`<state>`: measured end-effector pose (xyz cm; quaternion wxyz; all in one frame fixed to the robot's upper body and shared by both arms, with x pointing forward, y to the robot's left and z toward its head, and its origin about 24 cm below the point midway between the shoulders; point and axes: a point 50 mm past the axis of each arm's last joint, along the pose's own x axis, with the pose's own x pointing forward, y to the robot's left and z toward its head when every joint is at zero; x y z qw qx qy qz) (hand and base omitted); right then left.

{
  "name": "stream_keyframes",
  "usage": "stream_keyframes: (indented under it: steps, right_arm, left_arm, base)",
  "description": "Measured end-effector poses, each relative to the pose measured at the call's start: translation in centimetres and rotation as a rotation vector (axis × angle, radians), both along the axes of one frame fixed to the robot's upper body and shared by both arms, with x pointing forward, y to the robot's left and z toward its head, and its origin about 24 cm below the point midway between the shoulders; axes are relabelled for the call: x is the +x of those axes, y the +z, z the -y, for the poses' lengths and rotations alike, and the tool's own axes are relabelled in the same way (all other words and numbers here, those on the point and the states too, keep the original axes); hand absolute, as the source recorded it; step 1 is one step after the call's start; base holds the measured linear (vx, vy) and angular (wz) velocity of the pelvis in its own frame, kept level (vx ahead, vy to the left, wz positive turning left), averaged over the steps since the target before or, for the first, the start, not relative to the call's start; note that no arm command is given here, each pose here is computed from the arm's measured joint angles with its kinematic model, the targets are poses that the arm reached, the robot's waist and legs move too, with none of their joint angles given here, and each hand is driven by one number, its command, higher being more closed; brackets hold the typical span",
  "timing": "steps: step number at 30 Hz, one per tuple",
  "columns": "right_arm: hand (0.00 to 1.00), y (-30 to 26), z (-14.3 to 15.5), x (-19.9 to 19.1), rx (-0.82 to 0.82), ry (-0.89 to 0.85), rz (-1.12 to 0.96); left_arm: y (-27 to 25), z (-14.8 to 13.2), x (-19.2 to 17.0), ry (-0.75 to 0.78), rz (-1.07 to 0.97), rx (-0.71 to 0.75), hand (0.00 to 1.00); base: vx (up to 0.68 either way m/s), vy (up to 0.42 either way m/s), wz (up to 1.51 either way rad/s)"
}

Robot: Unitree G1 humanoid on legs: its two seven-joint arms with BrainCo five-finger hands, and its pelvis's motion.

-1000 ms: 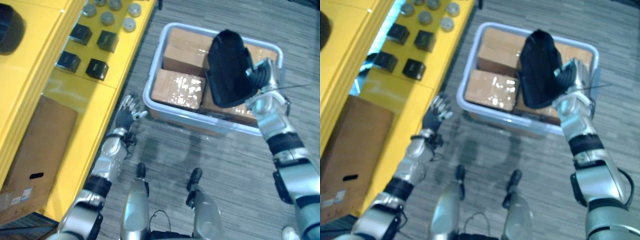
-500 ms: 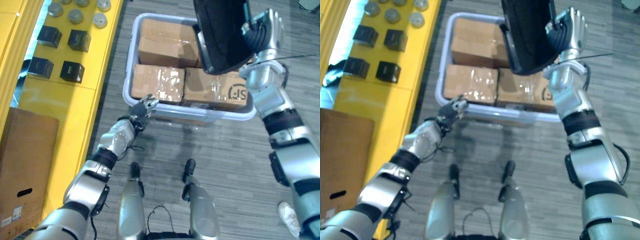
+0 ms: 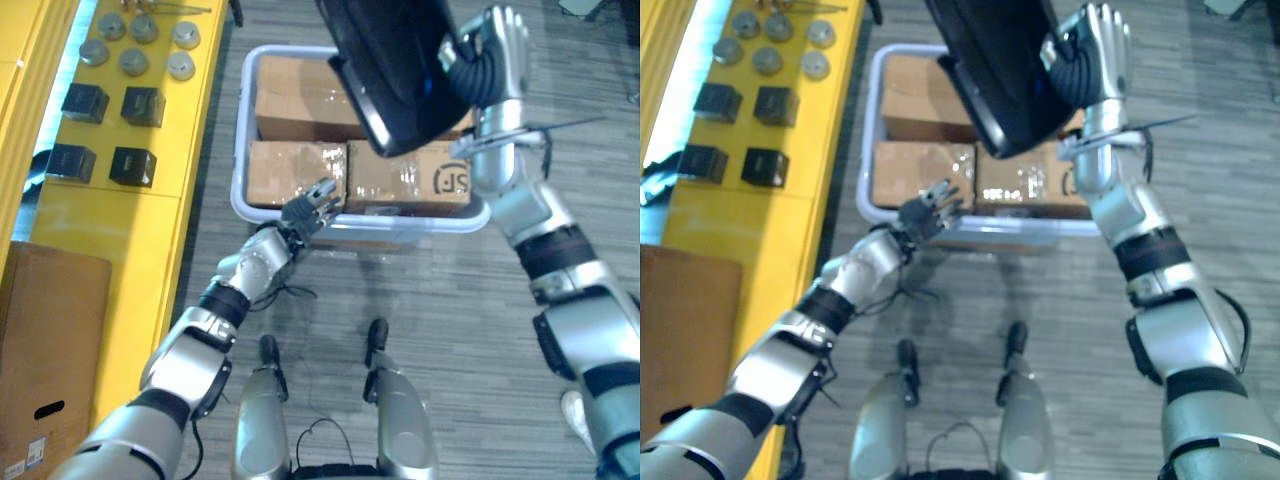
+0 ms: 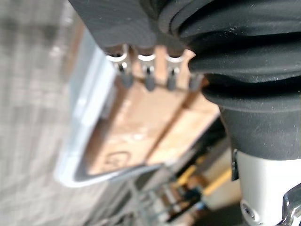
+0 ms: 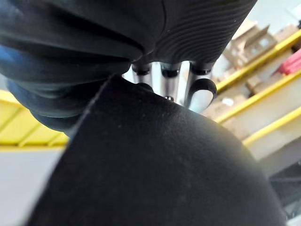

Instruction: Walk over and take plastic housings, then place them on the shelf

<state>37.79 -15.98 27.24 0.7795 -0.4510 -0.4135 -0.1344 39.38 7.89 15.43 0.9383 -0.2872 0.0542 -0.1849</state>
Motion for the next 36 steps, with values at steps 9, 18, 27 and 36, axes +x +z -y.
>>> stream_keyframes:
  steps: [9,18,27,36]
  right_arm:
    - [1.0,-3.9,-2.7,-0.4,-0.023,0.113,-0.08]
    - [1.0,-4.9,-3.3,-0.7,-0.004,0.148,-0.082]
    - [1.0,-5.7,-5.0,-1.7,0.004,0.225,-0.06]
    - [1.0,-5.6,-6.2,-2.6,-0.038,0.279,-0.008]
  left_arm:
    - [2.8,-0.2,0.1,0.072,0.134,-0.208,0.0]
    - [2.9,0.0,0.1,0.074,0.121,-0.267,1.0]
    - [1.6,0.2,-0.2,0.021,0.096,-0.256,1.0]
    - [0.5,-0.4,-0.1,-0.025,0.102,-0.272,1.0]
  base:
    - [0.0,0.007,-0.01]
    - [0.0,0.001,0.0]
    - [0.0,0.002,0.0]
    - [0.0,0.0,0.0]
